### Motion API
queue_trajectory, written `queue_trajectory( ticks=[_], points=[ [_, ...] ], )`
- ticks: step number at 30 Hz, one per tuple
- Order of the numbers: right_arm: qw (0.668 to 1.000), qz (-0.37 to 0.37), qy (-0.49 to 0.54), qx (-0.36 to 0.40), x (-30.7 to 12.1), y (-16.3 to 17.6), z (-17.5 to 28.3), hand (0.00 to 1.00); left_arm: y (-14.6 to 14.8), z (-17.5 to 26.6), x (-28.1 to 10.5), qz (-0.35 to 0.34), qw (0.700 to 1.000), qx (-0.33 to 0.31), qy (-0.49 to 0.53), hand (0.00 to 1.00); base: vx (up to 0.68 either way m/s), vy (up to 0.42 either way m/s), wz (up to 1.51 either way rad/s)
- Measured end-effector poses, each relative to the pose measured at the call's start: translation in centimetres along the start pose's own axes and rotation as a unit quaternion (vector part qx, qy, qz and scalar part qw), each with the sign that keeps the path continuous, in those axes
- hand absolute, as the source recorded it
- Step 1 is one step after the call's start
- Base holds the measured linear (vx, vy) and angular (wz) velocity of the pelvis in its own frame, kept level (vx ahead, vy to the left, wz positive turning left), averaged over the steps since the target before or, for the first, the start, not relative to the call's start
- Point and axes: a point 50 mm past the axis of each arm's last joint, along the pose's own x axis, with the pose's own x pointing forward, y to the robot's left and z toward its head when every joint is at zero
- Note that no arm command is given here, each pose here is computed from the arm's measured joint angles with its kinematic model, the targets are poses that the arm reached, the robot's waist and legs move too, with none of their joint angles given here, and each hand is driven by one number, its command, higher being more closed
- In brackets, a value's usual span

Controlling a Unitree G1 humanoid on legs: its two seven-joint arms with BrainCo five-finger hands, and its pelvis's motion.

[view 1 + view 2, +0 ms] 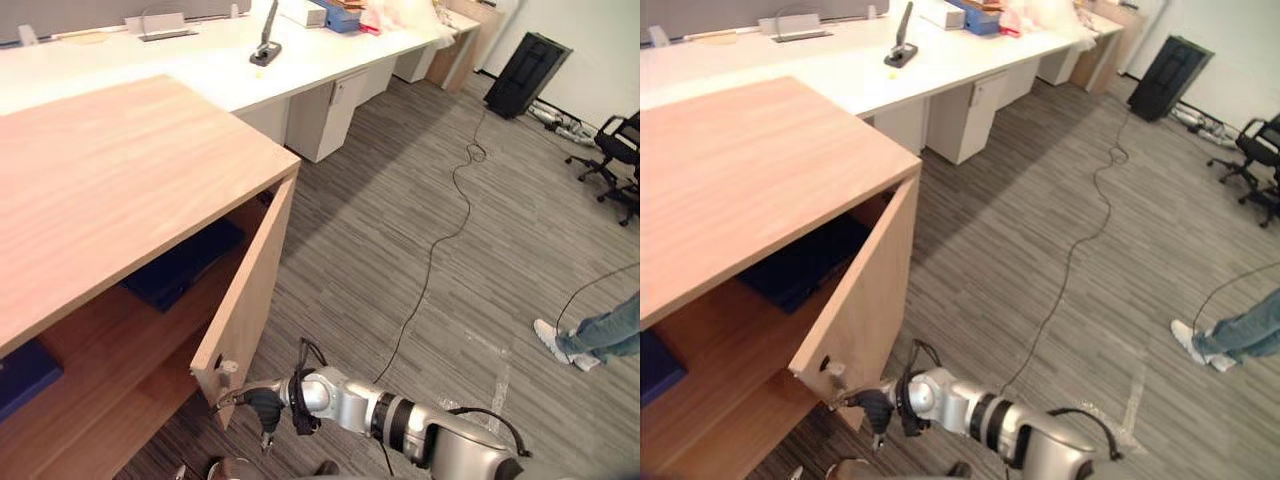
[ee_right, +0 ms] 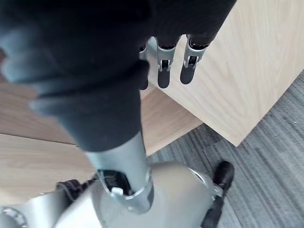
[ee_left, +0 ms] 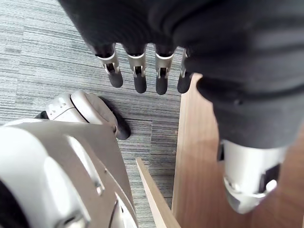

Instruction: Walk over to the cabinet, pick up the folder, carry it to the office cabinet, place the folder inside the office cabinet, then close the office cabinet door

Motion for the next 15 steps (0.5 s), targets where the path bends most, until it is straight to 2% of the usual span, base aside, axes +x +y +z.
queue_trajectory(
  ticks=[3, 6, 9, 11, 12, 13, 15],
  points=[
    [0.998, -0.005, 0.057, 0.02, -0.2, 0.9, -2.5, 0.0, -0.1, 0.0, 0.0, -0.001, 1.0, 0.001, 0.0, 0.0, -0.04, 0.04, 0.23],
    [0.987, -0.041, 0.116, 0.106, -1.1, 2.0, -5.4, 0.0, -0.3, 0.0, 0.0, -0.005, 1.0, 0.006, -0.002, 0.0, 0.0, 0.029, 0.18],
    [0.953, -0.089, 0.19, 0.217, -2.6, 4.0, -8.9, 0.0, -1.1, 0.0, 0.0, -0.017, 1.0, 0.016, -0.002, 0.0, 0.04, 0.049, 0.37],
    [0.912, -0.117, 0.247, 0.307, -4.4, 6.4, -11.4, 0.0, -2.3, -0.2, -0.1, -0.036, 0.999, 0.027, -0.001, 0.0, 0.09, 0.162, 0.86],
    [0.876, -0.139, 0.274, 0.372, -5.5, 8.2, -12.6, 0.0, -3.0, -0.1, -0.1, -0.051, 0.998, 0.043, -0.005, 0.0, 0.12, 0.184, 1.05],
    [0.854, -0.153, 0.288, 0.406, -6.2, 9.1, -13.2, 0.0, -3.3, 0.0, -0.1, -0.057, 0.997, 0.053, -0.006, 0.0, 0.12, 0.17, 1.44],
    [0.756, -0.227, 0.331, 0.517, -8.6, 12.0, -14.9, 0.0, -4.4, 0.4, -0.2, -0.085, 0.989, 0.118, -0.018, 0.0, 0.12, 0.172, 1.75]
  ],
)
